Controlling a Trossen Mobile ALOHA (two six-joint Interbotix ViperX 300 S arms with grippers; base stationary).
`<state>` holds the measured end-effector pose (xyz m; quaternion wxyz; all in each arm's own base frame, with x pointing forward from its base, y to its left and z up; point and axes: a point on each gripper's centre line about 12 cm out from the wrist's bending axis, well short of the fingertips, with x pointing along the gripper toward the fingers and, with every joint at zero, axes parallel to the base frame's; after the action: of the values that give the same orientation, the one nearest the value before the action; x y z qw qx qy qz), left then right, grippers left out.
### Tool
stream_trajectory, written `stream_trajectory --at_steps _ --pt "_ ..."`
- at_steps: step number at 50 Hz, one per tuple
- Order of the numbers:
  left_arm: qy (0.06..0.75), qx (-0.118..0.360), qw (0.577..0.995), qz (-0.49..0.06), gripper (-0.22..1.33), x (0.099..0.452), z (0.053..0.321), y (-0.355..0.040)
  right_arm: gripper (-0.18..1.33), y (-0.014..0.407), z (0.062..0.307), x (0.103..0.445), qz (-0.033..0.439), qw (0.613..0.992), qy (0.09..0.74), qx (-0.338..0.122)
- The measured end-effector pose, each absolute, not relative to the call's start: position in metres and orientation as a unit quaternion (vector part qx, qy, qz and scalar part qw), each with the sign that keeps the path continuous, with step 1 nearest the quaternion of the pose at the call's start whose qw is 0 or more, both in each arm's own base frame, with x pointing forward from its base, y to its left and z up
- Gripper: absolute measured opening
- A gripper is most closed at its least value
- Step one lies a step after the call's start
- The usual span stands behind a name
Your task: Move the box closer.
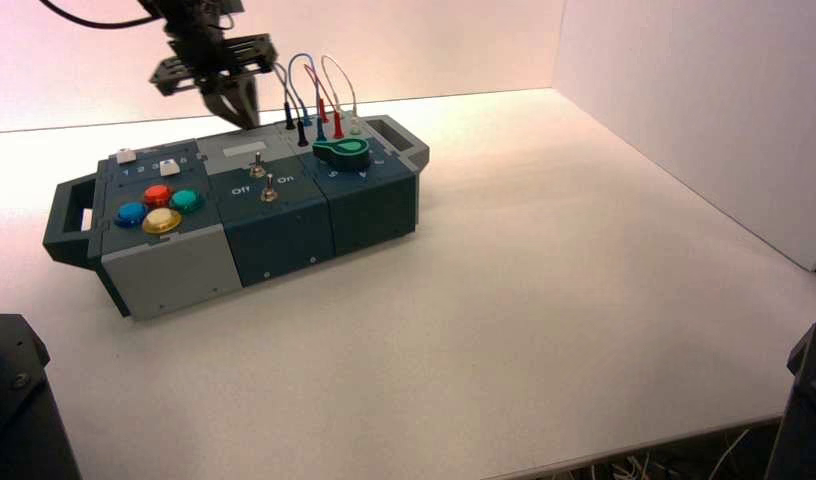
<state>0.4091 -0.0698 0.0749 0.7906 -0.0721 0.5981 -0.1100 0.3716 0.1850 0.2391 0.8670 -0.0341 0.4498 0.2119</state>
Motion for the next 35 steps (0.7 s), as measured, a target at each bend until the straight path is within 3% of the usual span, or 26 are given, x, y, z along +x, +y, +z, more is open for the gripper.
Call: stream_trajectory --at_steps 17,35 --pt "0.603 -0.092 0.785 -0.111 -0.17 0.397 0.072 -0.078 -0.14 0.17 0.245 0.36 0.203 0.872 0.444 -0.032" --pt "0.606 -0.096 0.782 -0.106 -0.17 0.358 0.073 -0.084 -0.14 0.162 0.252 0.352 0.2 0.879 0.432 -0.029"
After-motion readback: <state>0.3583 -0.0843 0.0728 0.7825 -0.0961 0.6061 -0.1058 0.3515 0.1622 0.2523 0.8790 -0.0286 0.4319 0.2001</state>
